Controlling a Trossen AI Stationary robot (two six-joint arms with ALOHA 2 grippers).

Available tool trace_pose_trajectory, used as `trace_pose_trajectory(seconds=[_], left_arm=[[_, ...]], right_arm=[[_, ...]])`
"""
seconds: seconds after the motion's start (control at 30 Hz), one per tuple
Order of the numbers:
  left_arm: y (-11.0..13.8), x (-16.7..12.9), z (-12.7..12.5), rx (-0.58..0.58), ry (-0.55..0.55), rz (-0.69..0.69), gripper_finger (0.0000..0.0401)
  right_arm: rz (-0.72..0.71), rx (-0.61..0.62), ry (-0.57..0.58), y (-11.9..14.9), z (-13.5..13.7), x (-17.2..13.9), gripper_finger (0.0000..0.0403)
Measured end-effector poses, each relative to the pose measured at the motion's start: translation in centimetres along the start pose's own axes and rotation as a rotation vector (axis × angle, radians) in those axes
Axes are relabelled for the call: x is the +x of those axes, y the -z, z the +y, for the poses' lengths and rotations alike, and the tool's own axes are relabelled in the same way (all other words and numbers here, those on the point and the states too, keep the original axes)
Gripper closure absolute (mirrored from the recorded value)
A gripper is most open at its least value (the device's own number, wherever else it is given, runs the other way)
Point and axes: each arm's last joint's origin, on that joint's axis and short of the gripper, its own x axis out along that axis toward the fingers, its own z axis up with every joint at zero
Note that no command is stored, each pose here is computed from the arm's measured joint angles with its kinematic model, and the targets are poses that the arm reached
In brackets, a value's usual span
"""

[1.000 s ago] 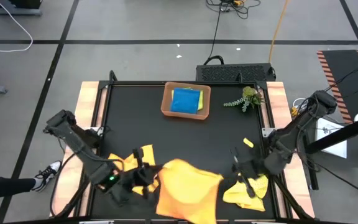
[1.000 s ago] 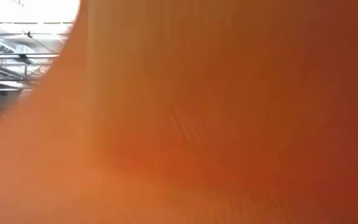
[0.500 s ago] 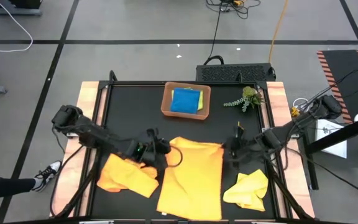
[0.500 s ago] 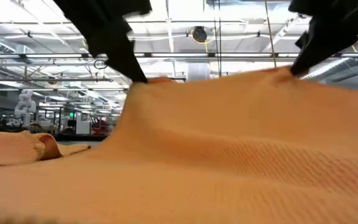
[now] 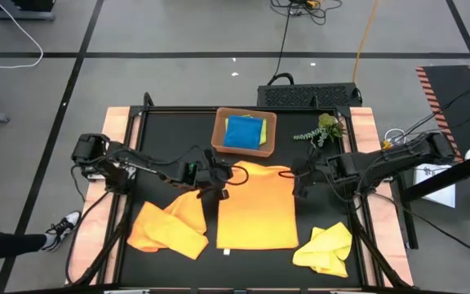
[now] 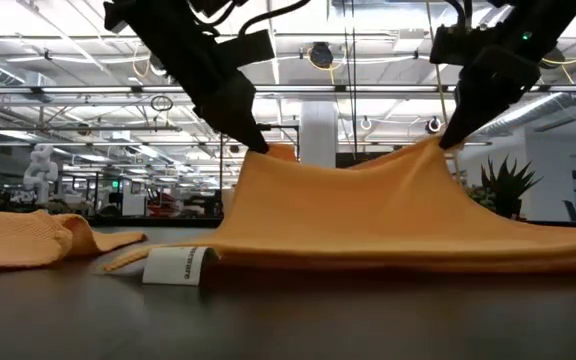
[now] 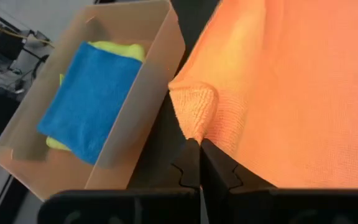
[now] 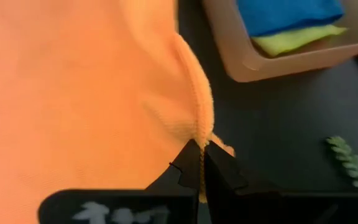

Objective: Fold microfiber towels
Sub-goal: Fold the orange microfiber towel

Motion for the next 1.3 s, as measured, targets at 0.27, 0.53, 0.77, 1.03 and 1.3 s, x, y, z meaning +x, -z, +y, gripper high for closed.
trace_pose_trajectory(seconds=[0.27,0.53,0.77,1.03,1.3], left_arm=[[0.0,-1.2,-2.0,0.037,0.046,-0.024,0.0401],[0.3,-3.9,-5.9,0.094,0.139,-0.094,0.0401],[0.9,-5.9,-8.4,0.101,0.199,-0.125,0.0401],[2.0,-4.8,-12.6,0.166,0.315,-0.175,0.0401],[2.8,-4.6,-14.0,0.188,0.347,-0.164,0.0401]], right_arm=[[-0.039,-0.024,-0.173,-0.1,1.8,-0.6,0.0403],[-0.057,-0.050,-0.338,0.9,4.7,-2.2,0.0403],[-0.133,-0.039,-0.595,3.4,7.8,-2.3,0.0403],[-0.170,0.022,-0.772,7.2,8.8,-0.1,0.0403],[-0.122,0.030,-0.874,8.5,9.9,0.6,0.0388]])
